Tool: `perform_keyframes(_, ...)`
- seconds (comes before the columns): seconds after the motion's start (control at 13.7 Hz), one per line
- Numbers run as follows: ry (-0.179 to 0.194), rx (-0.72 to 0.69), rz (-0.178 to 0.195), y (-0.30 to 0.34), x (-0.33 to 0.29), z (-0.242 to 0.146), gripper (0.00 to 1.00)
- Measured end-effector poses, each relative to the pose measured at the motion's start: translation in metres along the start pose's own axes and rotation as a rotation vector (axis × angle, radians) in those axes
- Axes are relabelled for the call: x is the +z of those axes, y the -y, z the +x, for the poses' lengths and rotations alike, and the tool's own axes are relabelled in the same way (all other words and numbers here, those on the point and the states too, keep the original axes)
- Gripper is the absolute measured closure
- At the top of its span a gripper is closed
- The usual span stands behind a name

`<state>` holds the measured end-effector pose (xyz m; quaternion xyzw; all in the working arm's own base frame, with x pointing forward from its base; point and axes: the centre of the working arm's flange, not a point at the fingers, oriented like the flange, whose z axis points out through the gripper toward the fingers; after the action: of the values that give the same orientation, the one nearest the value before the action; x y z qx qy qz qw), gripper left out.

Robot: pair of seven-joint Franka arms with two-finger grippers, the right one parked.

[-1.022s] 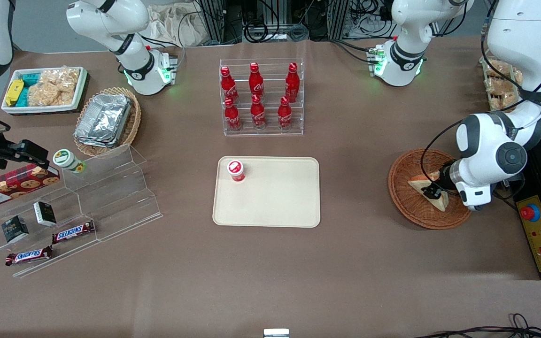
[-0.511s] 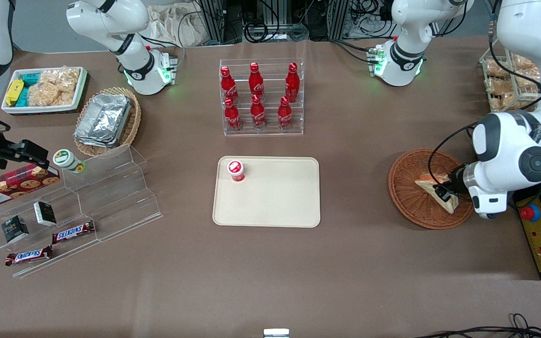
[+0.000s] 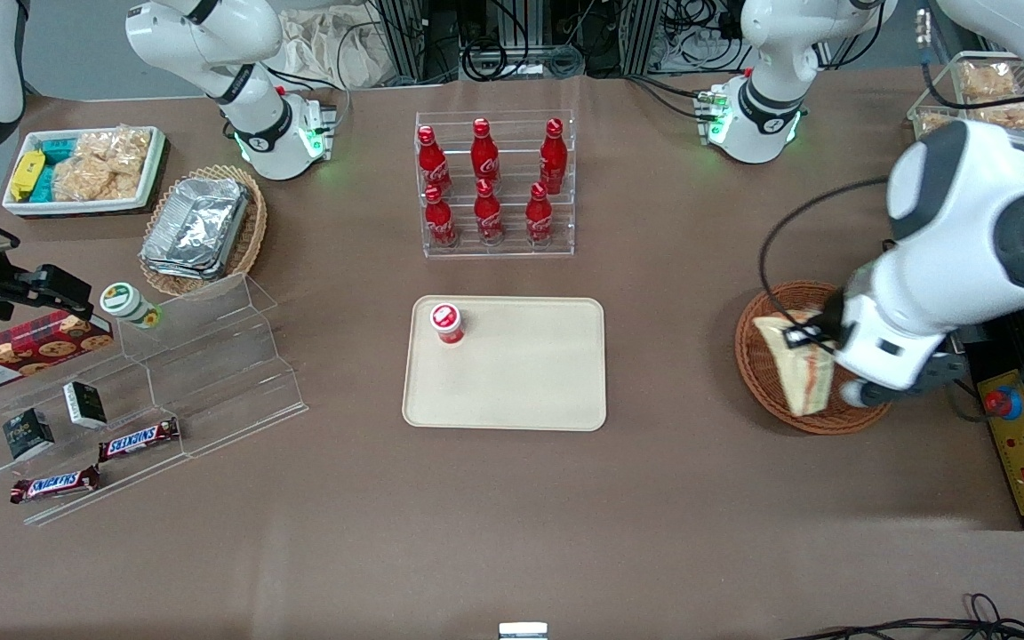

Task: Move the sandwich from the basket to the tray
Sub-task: 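Lift the sandwich out of the basket and carry it toward the cream tray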

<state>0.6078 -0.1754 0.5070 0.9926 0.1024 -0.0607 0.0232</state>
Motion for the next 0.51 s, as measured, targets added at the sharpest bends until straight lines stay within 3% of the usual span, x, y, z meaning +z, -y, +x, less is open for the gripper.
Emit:
perform_keyframes(0.29,0.058,0.183,-0.044,-0.099,0.044,-0.044,0.81)
perform_keyframes(0.51,0.059,0.225,0.001,-0.165,0.121,-0.063,0.81)
